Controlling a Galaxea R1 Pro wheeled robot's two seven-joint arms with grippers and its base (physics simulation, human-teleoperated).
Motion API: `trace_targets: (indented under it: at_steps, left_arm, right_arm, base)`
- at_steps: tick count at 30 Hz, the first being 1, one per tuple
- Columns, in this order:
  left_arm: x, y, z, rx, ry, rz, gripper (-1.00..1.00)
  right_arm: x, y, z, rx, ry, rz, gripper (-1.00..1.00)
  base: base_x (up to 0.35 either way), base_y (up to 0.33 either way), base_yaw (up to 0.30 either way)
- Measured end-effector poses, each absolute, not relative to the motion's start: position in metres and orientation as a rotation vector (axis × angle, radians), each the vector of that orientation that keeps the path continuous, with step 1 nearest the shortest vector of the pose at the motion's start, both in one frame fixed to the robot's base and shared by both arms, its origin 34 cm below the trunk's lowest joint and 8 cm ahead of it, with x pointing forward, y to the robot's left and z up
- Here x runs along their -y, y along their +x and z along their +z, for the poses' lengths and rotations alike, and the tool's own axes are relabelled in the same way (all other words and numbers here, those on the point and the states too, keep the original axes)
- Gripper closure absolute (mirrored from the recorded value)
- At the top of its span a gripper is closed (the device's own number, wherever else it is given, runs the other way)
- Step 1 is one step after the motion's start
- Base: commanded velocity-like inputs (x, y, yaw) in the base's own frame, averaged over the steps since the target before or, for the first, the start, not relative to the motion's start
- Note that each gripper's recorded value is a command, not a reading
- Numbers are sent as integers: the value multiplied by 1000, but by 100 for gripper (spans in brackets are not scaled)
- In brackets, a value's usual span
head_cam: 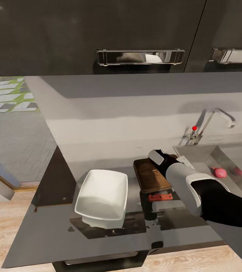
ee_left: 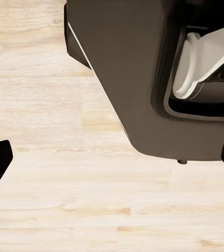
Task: In the kitchen, take the Vidalia onion out of the sink, dice it on the chopping board with the paring knife, put the diced onion into the bowl on the countertop, then place both the paring knife and the chopping board into the sink.
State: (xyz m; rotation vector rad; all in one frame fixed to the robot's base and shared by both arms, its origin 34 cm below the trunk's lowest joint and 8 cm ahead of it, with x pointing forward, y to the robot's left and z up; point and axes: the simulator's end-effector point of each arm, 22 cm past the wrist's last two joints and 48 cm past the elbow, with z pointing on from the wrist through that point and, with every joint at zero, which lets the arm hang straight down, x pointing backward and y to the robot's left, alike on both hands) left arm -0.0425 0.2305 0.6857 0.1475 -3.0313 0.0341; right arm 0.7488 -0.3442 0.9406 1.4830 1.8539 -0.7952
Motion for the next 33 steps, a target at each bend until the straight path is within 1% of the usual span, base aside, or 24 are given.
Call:
trace_targets:
  at_steps: [10, 15, 22, 33]
  left_arm:
    - [-230, -42, 686, 3032, 147, 34, -100]
    - [-230, -42, 686, 3032, 147, 35, -100]
    - [-230, -42, 686, 3032, 148, 35, -100]
    - [-230, -42, 686, 3032, 148, 34, -100]
  right_arm:
    - [331, 770, 975, -1792, 1535, -725, -100]
    - [320, 786, 1002, -1792, 1510, -679, -100]
    - [306, 813, 1043, -1816, 1411, -602, -100]
    - [282, 845, 1094, -1775, 1148, -576, -100]
  base:
    - [0, 0, 0]
    - [0, 0, 0]
    - [0, 0, 0]
    - [0, 0, 0]
